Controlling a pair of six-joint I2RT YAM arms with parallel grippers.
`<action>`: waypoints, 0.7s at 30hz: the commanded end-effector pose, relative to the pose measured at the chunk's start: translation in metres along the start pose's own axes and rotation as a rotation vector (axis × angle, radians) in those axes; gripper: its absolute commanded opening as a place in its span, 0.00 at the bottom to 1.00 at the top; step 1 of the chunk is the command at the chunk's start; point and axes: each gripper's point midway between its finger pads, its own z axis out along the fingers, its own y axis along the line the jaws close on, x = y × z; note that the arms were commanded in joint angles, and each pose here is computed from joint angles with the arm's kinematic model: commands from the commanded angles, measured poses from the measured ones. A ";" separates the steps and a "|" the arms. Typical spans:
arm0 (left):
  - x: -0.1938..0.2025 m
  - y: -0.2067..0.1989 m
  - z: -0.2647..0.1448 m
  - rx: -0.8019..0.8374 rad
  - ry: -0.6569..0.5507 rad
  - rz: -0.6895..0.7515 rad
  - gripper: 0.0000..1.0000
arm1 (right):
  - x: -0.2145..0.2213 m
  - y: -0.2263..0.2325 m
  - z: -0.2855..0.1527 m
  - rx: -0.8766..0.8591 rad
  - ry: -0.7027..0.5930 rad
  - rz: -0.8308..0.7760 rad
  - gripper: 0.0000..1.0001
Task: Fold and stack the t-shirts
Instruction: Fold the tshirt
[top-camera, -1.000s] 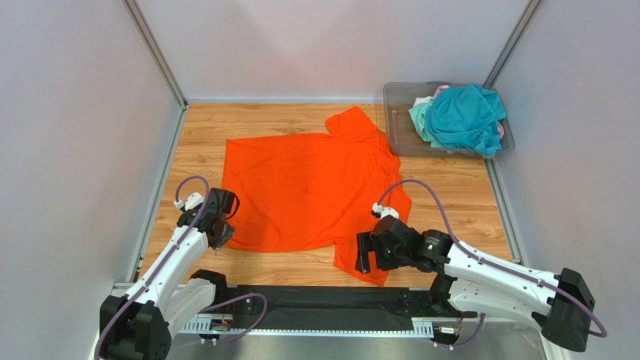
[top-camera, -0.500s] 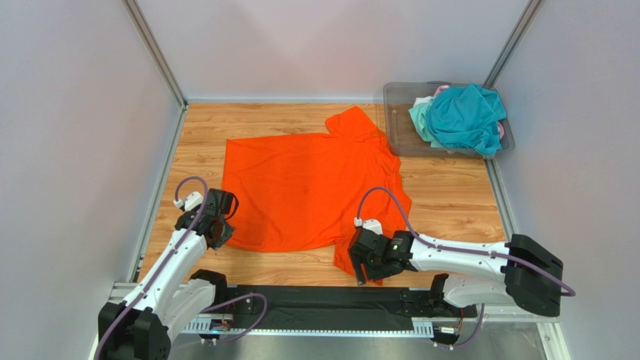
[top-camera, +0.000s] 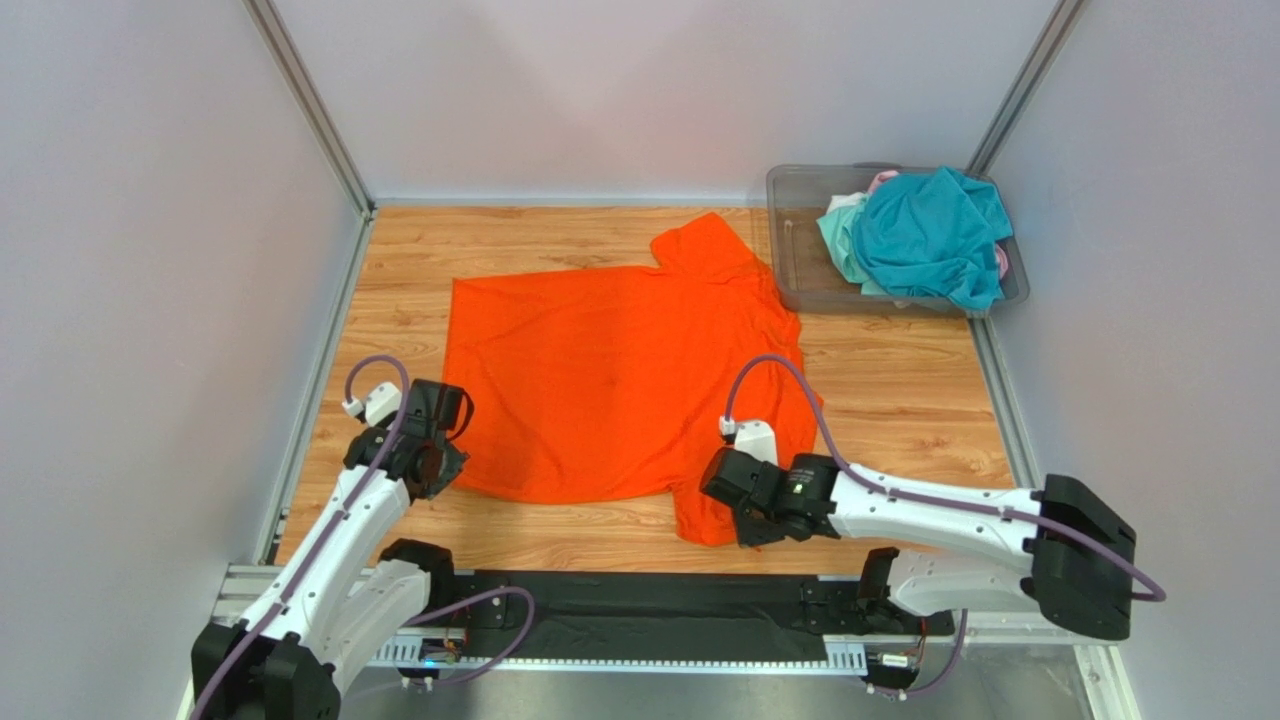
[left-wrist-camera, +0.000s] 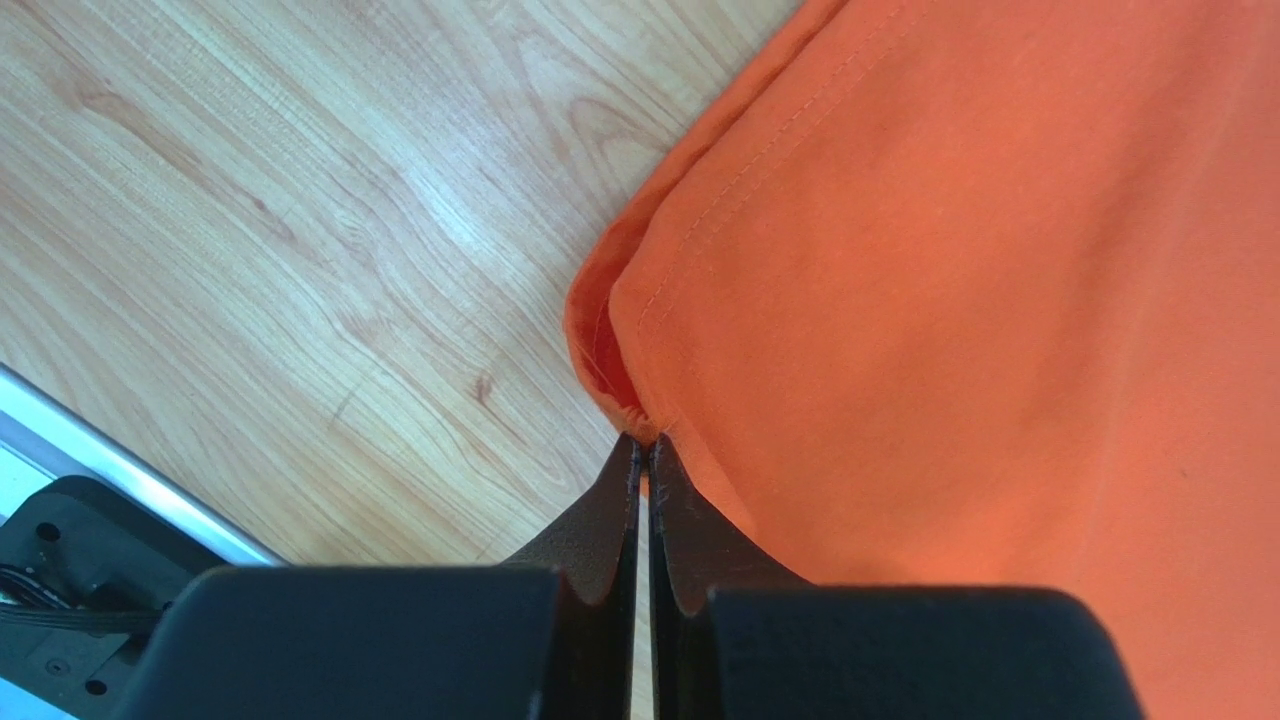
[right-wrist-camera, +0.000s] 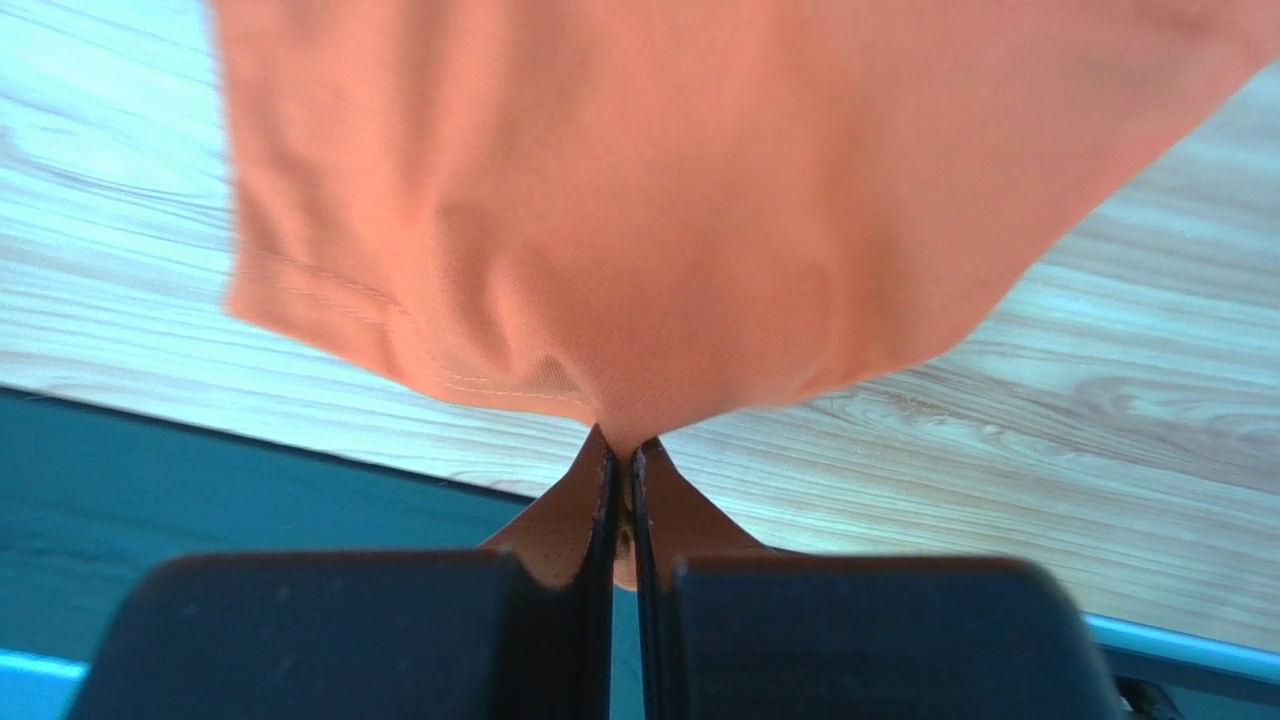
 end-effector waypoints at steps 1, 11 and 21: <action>-0.019 -0.011 -0.012 0.046 -0.051 -0.027 0.00 | -0.040 0.002 -0.024 -0.021 -0.138 0.037 0.00; -0.043 -0.028 -0.020 0.064 -0.106 -0.057 0.00 | -0.127 -0.011 -0.060 -0.017 -0.329 0.107 0.00; -0.075 -0.049 -0.025 0.056 -0.175 -0.099 0.00 | -0.203 -0.039 -0.067 0.036 -0.383 0.164 0.00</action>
